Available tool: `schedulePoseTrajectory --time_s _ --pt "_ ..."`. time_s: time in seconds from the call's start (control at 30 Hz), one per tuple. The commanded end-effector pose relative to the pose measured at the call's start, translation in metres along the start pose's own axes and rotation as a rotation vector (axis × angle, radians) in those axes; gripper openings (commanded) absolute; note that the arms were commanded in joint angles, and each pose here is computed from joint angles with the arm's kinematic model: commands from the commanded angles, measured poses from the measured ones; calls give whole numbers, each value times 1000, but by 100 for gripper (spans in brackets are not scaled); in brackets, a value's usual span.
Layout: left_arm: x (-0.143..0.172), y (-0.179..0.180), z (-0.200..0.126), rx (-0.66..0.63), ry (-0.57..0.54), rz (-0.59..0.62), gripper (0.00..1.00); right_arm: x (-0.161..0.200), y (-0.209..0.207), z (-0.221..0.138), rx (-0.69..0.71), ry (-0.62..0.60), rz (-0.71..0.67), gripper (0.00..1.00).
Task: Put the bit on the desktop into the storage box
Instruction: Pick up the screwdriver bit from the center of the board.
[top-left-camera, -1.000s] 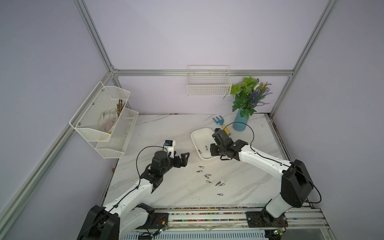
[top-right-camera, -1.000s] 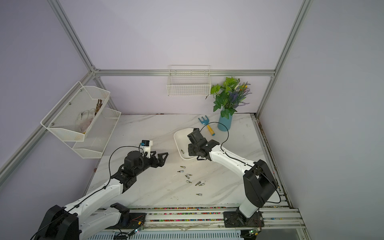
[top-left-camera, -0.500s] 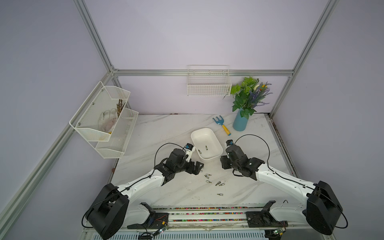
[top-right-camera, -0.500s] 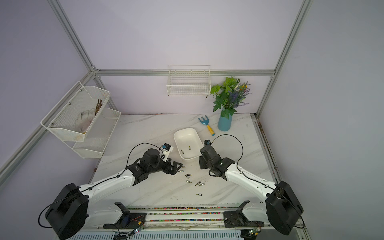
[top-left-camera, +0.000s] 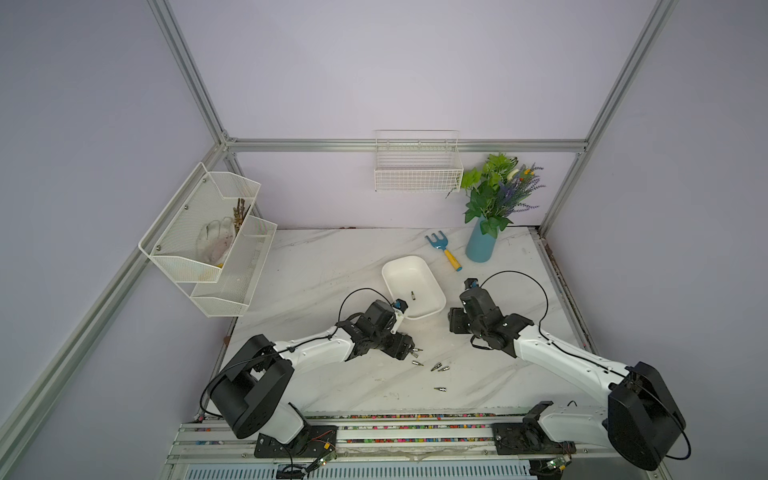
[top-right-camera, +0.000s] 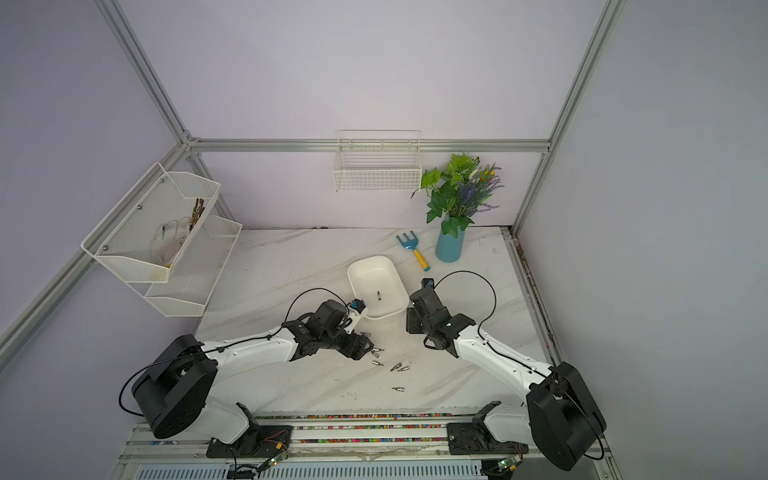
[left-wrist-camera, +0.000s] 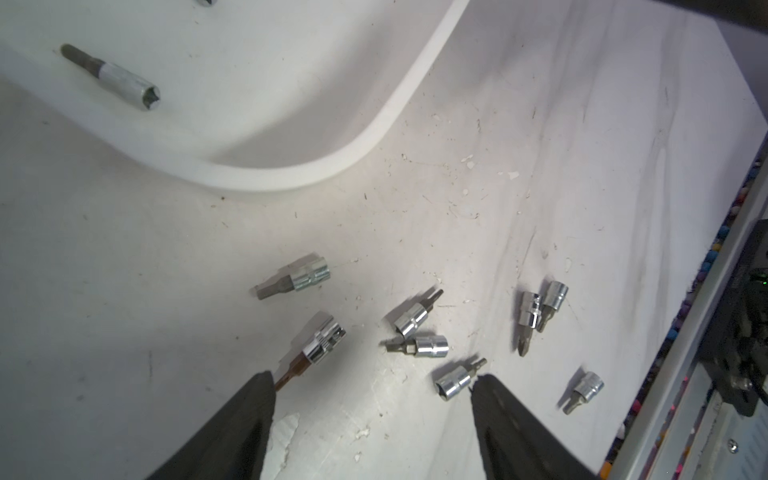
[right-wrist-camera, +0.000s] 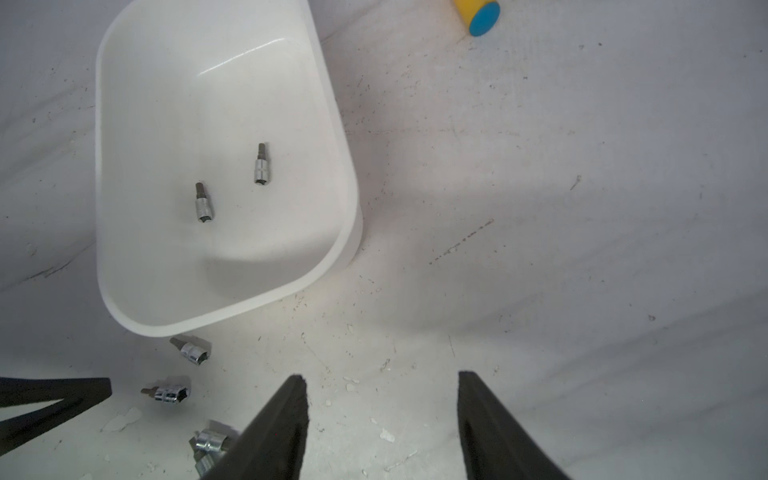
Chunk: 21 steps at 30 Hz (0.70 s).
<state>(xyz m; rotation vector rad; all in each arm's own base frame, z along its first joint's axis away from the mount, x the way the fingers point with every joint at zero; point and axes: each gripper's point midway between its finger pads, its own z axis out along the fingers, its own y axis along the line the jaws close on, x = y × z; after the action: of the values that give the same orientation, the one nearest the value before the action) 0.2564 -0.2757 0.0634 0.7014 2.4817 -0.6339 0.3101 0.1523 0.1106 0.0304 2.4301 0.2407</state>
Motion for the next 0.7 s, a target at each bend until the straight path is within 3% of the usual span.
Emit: schedulePoseTrajectory --time_s 0.0,0.3,0.67 --pt "-13 1 0 -37 -19 49 75 0 -5 2 -13 -8 21 61" --pt "-14 4 13 -79 14 90 72 2 -15 6 -10 -19 33 60" --pt "-7 9 23 -130 64 142 59 0 -21 2 4 -41 40 59"
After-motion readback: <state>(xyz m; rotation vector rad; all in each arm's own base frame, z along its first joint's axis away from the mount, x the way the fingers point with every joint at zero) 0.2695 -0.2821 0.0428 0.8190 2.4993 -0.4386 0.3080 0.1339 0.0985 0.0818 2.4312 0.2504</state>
